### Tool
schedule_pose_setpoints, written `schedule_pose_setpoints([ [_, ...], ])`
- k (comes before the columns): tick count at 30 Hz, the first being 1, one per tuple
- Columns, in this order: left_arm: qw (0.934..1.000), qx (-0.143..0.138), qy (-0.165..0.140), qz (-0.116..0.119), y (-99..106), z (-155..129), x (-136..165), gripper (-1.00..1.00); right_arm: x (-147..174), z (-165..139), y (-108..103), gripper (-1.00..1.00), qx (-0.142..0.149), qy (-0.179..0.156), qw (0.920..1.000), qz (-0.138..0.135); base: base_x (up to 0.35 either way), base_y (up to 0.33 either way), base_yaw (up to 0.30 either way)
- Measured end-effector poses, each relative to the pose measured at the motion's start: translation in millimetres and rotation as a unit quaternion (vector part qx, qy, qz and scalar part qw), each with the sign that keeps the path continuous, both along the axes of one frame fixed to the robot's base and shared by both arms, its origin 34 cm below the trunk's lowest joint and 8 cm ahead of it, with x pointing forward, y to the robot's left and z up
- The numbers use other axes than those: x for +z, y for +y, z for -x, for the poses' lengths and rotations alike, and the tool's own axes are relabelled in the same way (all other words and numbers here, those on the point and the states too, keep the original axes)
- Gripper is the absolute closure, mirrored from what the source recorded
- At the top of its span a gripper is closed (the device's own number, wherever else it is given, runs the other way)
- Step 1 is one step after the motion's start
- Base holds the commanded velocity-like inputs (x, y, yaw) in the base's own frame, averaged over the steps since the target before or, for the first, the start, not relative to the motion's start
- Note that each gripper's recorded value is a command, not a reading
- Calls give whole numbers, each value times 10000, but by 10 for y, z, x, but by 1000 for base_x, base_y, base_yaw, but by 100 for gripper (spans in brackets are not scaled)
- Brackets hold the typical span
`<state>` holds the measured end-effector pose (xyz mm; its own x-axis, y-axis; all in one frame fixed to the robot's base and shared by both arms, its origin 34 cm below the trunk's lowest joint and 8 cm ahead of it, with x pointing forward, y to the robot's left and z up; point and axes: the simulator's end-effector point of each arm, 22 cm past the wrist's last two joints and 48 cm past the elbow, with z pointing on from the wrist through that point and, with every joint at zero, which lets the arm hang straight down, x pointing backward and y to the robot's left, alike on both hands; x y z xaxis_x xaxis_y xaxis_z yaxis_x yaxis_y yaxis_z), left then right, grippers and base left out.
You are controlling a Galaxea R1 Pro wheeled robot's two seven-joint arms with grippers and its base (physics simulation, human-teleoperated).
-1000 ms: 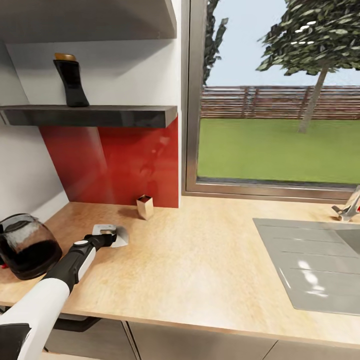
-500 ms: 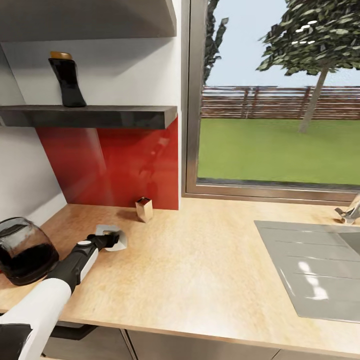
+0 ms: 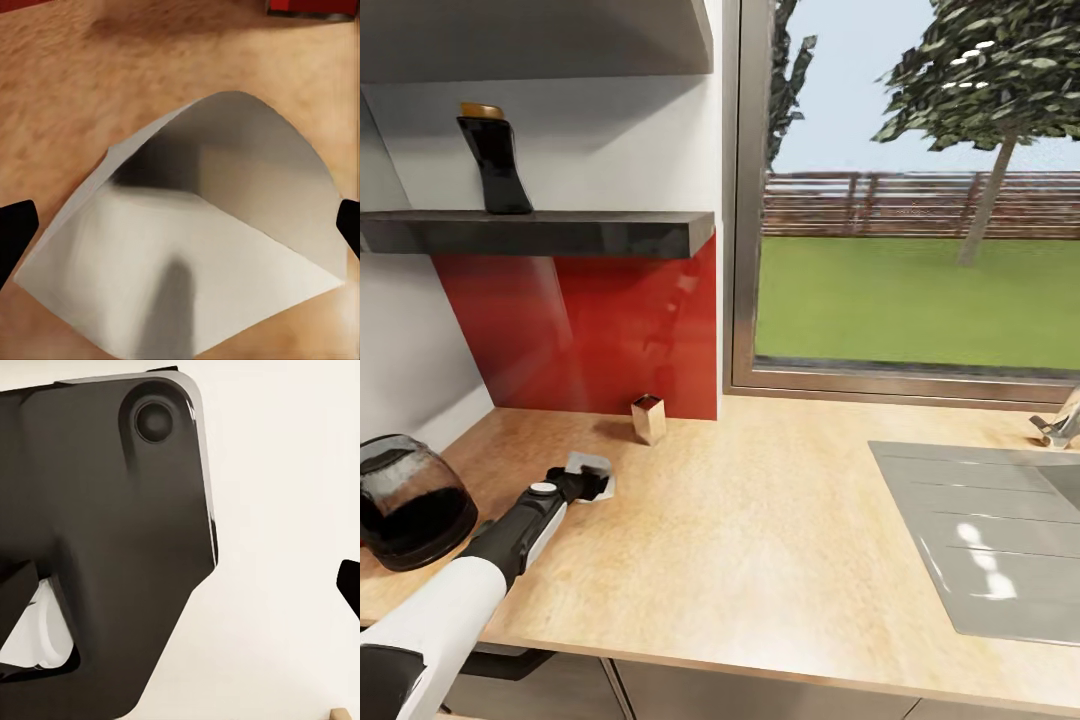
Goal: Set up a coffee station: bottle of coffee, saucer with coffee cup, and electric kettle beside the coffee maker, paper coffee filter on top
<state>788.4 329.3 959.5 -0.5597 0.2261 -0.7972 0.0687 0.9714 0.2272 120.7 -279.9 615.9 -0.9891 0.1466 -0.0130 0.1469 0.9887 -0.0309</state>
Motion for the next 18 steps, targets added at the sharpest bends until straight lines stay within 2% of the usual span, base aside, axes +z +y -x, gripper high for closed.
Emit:
schedule_pose_setpoints([
  [18, 9996, -94, 29, -246, 34, 13, -16, -100, 0, 1, -13, -100, 2, 2, 10000, 10, 0, 0, 0],
])
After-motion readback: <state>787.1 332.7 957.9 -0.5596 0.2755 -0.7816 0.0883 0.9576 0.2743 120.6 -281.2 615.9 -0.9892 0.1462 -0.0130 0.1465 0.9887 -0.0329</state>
